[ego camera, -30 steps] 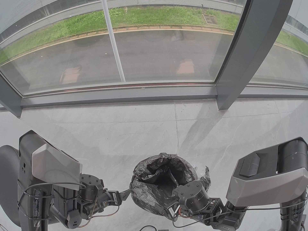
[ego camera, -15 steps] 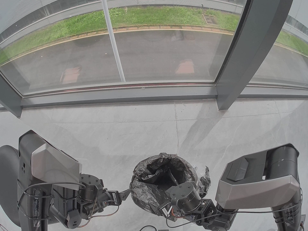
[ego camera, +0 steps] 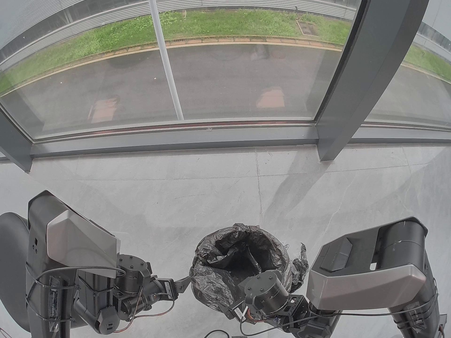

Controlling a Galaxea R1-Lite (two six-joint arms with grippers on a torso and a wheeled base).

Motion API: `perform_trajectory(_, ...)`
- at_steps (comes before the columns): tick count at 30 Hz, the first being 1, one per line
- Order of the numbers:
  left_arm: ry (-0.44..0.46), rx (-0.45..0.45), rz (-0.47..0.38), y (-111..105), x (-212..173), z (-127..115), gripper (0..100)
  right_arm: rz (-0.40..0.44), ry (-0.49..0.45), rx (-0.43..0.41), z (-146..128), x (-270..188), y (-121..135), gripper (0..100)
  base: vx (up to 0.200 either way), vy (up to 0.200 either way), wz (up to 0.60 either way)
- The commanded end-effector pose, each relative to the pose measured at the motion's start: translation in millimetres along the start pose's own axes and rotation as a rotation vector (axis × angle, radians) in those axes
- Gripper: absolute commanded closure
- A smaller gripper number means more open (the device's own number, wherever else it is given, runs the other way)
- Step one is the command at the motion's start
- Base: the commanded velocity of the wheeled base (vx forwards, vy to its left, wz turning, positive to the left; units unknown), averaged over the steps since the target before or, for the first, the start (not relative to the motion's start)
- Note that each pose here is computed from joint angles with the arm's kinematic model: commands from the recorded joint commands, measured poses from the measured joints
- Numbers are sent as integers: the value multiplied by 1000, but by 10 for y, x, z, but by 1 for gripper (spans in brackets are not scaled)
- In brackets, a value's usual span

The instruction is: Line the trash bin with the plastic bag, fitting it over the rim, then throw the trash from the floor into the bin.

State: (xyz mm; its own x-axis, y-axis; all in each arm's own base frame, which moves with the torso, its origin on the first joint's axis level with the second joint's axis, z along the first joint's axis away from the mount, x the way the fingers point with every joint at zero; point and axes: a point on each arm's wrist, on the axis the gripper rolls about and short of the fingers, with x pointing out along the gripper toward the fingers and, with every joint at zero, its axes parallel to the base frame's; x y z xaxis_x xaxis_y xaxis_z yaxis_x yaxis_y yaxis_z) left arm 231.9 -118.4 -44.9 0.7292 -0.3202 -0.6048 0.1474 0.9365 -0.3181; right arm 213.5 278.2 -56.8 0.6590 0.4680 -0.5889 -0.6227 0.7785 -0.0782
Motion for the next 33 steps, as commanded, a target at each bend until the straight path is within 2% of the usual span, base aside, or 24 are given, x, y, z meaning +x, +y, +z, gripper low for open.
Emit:
perform_trajectory(1, 3, 0, 2, 2, 0, -7, 0, 10, -4, -6, 7, -20, 41, 0, 0, 0, 0)
perform_trajectory(17, 4, 2, 2, 4, 6, -11, 0, 30, 25, -34, -114, 36, 156, 0, 0, 0, 0)
perform_trajectory(26, 7, 3, 2, 3, 9, -20, 0, 39, 58, -45, -115, 27, 177, 0, 0, 0, 0)
perform_trajectory(33, 10, 3, 4, 6, 9, -25, 0, 40, 50, -37, -99, 39, 183, 0, 0, 0, 0)
